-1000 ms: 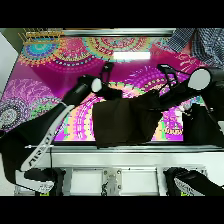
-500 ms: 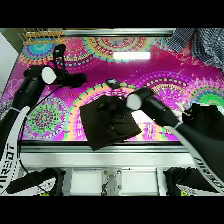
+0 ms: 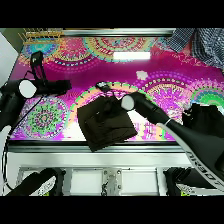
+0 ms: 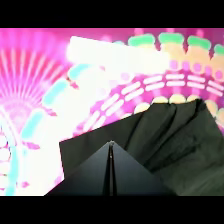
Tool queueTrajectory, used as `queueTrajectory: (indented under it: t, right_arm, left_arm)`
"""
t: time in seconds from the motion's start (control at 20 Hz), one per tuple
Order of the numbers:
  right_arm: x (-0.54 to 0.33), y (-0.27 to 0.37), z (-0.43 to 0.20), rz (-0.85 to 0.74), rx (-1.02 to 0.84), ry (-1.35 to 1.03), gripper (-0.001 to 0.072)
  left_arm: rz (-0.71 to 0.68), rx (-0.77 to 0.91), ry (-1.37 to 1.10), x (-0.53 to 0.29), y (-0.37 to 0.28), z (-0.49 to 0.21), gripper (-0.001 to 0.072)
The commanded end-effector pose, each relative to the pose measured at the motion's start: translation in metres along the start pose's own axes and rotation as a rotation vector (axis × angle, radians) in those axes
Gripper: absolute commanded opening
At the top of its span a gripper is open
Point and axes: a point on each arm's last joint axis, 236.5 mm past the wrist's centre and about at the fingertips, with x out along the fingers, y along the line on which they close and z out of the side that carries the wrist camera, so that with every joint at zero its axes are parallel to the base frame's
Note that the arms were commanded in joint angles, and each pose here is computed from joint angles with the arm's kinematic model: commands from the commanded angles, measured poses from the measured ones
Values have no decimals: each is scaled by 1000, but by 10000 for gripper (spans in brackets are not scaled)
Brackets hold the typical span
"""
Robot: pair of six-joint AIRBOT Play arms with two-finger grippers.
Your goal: Fold the clothes and pants, and hang the long-sleeved shirts on hangers.
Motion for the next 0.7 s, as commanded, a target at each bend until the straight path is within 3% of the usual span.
queueTrajectory:
  t: [0.0, 0.1, 0.25, 0.55, 0.6, 0.65]
  right_arm:
    - [-38, -113, -24, -131, 124, 74, 684]
    - [-46, -165, -51, -140, 211, 125, 685]
    - [-35, -195, -77, 5, 354, 156, 684]
    - [23, -164, -70, 257, 402, 143, 680]
    - [32, -153, -64, 293, 406, 131, 668]
    - [39, -139, -59, 330, 403, 120, 606]
  left_arm:
    - [-40, -62, 49, -1, 3, -42, 5]
    - [-89, -87, 70, -1, -3, -63, 4]
    - [-124, -121, 81, 0, -6, -81, 5]
    - [-139, -135, 87, -3, -8, -88, 5]
    - [-139, -135, 87, -3, -8, -88, 4]
    - [-139, -136, 85, -3, -8, -88, 4]
